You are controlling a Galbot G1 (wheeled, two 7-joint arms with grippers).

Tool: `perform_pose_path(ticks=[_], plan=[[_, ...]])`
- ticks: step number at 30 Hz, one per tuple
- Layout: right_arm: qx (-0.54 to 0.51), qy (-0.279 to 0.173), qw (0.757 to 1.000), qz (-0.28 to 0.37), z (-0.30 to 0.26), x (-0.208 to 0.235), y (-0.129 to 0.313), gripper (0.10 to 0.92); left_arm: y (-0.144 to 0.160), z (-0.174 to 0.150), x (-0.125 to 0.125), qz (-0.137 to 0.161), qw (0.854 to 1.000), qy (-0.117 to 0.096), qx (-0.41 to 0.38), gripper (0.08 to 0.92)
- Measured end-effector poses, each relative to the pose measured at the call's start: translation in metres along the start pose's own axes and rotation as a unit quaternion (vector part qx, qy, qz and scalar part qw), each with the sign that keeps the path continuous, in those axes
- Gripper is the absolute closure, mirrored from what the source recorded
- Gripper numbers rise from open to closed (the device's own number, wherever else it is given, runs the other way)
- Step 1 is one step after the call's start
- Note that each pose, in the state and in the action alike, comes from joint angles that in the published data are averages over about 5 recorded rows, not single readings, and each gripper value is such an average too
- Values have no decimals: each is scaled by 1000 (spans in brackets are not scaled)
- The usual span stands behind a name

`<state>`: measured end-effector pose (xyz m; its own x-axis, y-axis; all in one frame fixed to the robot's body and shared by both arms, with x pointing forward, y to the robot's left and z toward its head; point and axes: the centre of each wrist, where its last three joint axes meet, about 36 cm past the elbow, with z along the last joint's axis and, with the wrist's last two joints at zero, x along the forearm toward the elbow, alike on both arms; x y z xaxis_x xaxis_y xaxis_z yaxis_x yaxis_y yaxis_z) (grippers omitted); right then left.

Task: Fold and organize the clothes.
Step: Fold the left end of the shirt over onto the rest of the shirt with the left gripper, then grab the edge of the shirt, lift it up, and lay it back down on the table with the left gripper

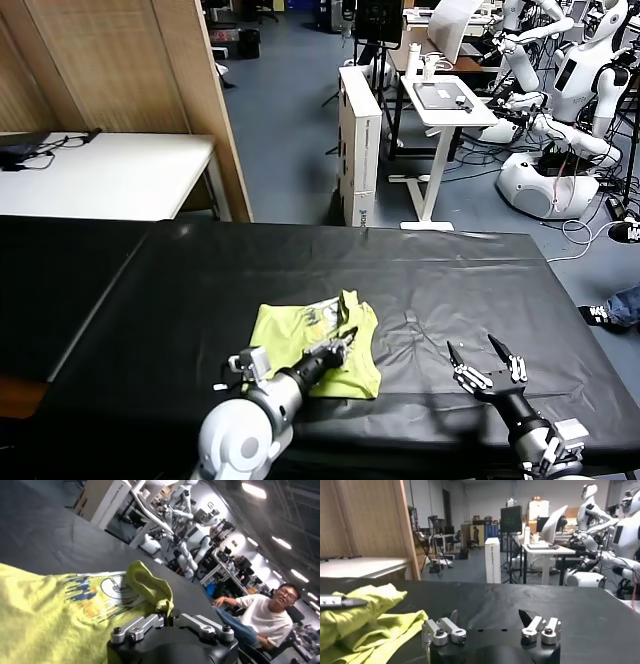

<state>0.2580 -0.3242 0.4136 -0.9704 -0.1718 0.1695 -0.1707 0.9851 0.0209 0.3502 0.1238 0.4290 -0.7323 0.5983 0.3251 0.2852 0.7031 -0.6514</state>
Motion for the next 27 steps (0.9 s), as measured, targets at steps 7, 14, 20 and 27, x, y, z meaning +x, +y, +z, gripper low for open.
perform_pose_path(ticks=[7,14,20,27], plan=[[9,-3,1000,-21,-5,-3,7,115,5,5,-6,-8,1000,-3,5,670],[26,25,996,-76,-16,-10,17,115,1,12,-1,-8,1000,1,3,325],[46,44,992,-111,-23,-20,30,115,2,7,13,-20,1000,-14,-4,104],[97,69,977,-174,-20,-40,44,115,22,-18,42,-54,996,-62,-31,93]])
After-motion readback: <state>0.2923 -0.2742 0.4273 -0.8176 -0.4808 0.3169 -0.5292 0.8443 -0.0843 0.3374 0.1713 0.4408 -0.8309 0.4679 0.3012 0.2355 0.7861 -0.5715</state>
